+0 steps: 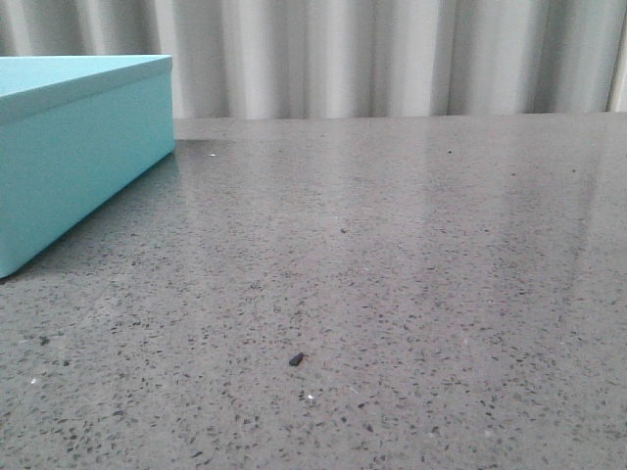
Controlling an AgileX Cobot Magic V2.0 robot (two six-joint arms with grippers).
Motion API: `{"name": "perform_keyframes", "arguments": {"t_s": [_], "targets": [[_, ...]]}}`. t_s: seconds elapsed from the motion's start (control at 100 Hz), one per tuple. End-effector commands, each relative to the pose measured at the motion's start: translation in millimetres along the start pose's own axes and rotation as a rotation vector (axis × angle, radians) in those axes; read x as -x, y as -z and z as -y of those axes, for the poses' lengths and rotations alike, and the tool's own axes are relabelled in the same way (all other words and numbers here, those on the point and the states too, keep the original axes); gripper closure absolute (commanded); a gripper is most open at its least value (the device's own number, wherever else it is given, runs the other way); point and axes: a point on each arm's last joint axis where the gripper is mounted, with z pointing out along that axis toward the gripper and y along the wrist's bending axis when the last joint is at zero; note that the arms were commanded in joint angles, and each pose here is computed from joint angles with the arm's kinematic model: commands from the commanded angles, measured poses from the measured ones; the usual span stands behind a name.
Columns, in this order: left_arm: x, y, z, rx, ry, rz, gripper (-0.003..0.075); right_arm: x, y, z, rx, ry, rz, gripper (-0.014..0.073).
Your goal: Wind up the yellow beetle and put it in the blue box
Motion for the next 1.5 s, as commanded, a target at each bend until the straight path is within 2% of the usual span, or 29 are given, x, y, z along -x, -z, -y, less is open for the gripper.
{"name": "perform_keyframes", "arguments": {"t_s": [0.0,0.48,0.68,0.79,0.96,1.08,1.25,1.49], "targets": [[-7,-1,-4,0.026,0.007,-0.013,0.0741,14,2,5,-0.022,0.004,0.084,0.0649],[-7,-1,-4,0.026,0.007,-0.013,0.0741,14,2,5,-0.022,0.004,0.084,0.0649],[-7,-1,-4,0.026,0.007,-0.013,0.0741,6,1,3,-0.004,0.004,0.009,0.0649],[-7,-1,-4,0.026,0.007,-0.013,0.0741,-5,-4,-1,-0.013,-0.002,-0.017,0.0649],[-7,-1,-4,0.026,0.007,-0.013,0.0741,-34,-18,-10,-0.089,-0.160,0.054,0.0649],[-7,-1,-4,0.026,0.007,-0.013,0.0741,-58,-23,-17,-0.135,-0.215,0.077,0.0649],[-7,-1,-4,0.026,0.007,-0.013,0.0741,-88,-26,-27,-0.139,-0.255,-0.004,0.0649],[-7,-1,-4,0.026,0.007,-0.013,0.0741,-103,-25,-32,-0.108,-0.268,-0.168,0.0649]]}}
